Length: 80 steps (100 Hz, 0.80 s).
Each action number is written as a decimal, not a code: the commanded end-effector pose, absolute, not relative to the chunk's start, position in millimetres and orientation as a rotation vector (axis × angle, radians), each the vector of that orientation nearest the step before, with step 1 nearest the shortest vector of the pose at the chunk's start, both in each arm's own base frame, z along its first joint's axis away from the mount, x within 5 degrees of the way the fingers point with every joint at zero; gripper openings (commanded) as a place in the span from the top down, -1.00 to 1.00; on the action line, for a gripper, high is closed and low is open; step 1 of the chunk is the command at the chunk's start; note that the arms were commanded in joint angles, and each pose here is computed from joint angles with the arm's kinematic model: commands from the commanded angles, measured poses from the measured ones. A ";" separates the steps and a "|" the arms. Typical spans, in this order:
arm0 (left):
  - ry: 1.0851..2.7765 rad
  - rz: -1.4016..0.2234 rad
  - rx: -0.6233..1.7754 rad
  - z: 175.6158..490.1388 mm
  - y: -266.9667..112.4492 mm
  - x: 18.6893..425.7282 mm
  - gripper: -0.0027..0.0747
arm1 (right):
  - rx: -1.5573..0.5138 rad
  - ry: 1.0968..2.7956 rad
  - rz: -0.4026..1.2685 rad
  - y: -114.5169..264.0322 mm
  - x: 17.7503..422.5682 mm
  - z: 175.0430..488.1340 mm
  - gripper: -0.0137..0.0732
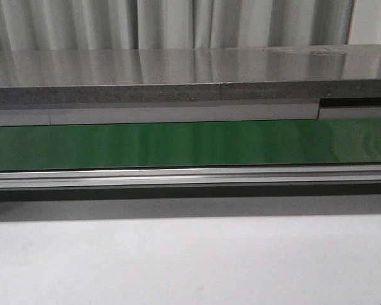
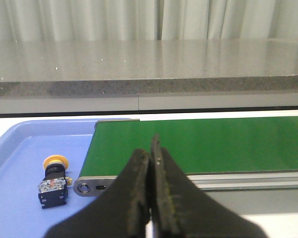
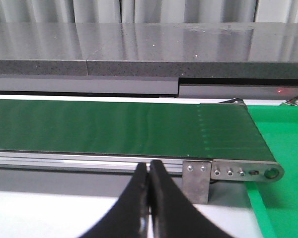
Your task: Move button from left to right
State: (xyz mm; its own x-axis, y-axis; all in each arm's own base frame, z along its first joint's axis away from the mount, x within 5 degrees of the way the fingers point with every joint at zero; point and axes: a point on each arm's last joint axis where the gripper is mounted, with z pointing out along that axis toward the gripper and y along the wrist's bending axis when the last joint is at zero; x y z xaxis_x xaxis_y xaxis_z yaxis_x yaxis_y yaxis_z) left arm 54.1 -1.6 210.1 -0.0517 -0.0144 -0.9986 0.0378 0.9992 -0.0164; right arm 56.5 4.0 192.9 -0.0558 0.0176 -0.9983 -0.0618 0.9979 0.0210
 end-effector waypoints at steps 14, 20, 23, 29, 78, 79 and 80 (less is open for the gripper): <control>1.551 -0.080 0.000 266.2 -2.6 56.2 0.98 | -0.029 1.504 0.046 2.7 54.3 207.1 0.84; 1.565 -0.079 0.000 278.5 -2.7 59.8 0.98 | -0.029 1.504 0.046 2.7 54.3 207.1 0.84; 1.581 -0.078 -0.001 283.5 -2.8 62.3 0.98 | -0.029 1.504 0.046 2.7 54.3 207.1 0.84; 1.616 -0.076 -0.002 295.1 -3.2 69.3 0.98 | -0.029 1.504 0.046 2.7 54.3 207.1 0.84; 1.991 -0.097 -0.034 361.2 -8.7 148.4 0.98 | -0.029 1.504 0.046 2.7 54.3 207.1 0.84; 1.999 -0.104 -0.037 361.0 -9.0 149.2 0.98 | -0.029 1.504 0.046 2.7 54.3 207.1 0.84; 2.009 -0.106 -0.039 360.4 -9.3 151.3 0.98 | -0.029 1.504 0.046 2.7 54.3 207.1 0.84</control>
